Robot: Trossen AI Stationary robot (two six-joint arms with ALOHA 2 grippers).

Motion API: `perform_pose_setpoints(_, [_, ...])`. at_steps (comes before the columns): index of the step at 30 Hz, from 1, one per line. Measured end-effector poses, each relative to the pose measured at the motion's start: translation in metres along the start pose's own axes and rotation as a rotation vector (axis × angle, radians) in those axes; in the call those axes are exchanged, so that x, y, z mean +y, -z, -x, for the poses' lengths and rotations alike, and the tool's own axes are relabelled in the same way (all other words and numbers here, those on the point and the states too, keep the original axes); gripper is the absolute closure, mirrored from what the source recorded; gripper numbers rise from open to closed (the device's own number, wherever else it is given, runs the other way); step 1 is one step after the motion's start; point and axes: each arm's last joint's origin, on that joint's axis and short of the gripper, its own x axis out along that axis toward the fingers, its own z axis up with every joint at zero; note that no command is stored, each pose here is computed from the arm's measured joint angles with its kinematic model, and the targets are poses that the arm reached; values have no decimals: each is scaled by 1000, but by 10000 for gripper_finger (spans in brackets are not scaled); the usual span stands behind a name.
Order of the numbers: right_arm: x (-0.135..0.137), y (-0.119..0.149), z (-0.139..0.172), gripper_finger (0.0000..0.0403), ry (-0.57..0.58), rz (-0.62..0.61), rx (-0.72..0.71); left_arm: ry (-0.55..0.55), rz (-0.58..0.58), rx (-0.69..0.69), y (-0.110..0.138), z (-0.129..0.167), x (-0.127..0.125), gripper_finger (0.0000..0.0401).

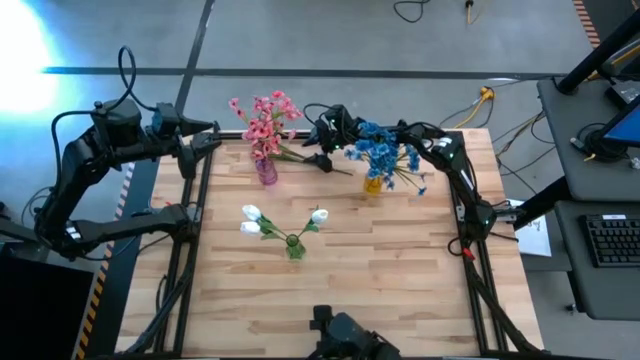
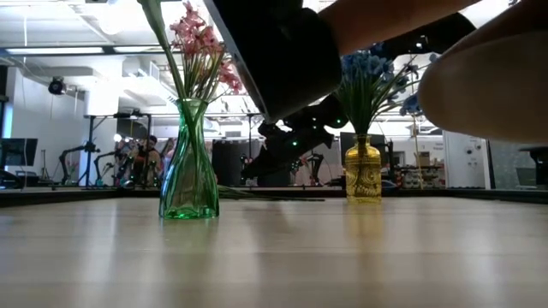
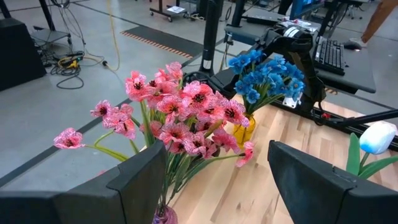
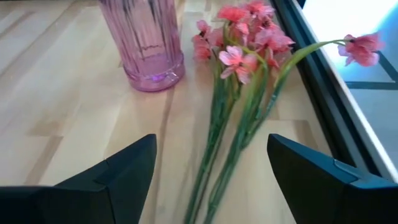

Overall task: Sort flowers into vase by color
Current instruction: Put the pink flowers into the pink vase

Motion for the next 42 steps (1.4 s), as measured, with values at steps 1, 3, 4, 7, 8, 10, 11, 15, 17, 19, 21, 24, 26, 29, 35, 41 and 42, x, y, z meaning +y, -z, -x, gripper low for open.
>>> perform_pose_setpoints(1, [0,0,0,104,1,4,0,0,0,0,0,0,0,133])
perform_pose_setpoints(3, [-1,0,1,105,2,15,-1,0,0,0,0,0,0,133])
perform_pose_setpoints(4, [-1,0,1,105,1,22,-3,0,0,0,0,0,0,133])
perform_pose_setpoints(7, [-1,-1,1,104,-4,27,-10,0,0,0,0,0,0,133])
perform_pose_setpoints(8, [-1,-1,1,104,-4,28,-10,0,0,0,0,0,0,133])
perform_pose_setpoints(10, [-1,-1,1,104,-7,28,-11,0,0,0,0,0,0,133])
perform_pose_setpoints(11, [-1,-1,1,104,-7,31,-11,0,0,0,0,0,0,133])
perform_pose_setpoints(15, [-1,-1,1,106,-22,40,-18,0,0,0,0,0,0,133])
perform_pose_setpoints(17, [-1,-1,1,105,-23,43,-19,0,0,0,0,0,0,133])
perform_pose_setpoints(19, [-1,-1,1,104,-23,46,-21,0,0,0,0,0,0,133])
perform_pose_setpoints(21, [-1,-1,1,104,-23,48,-21,0,0,0,0,0,0,133])
perform_pose_setpoints(24, [-1,-1,1,106,-23,48,-21,0,0,0,0,0,0,133])
perform_pose_setpoints(26, [-1,-1,1,108,-23,49,-22,0,0,0,0,0,0,133])
perform_pose_setpoints(29, [-1,-2,1,108,-22,51,-24,0,0,0,0,0,0,133])
perform_pose_setpoints(35, [-1,-3,1,105,-18,58,-34,0,0,0,0,0,0,133])
perform_pose_setpoints(41, [-1,-3,1,108,-18,57,-35,0,0,0,0,0,0,133])
perform_pose_setpoints(42, [-1,-3,1,108,-18,57,-35,0,0,0,0,0,0,133])
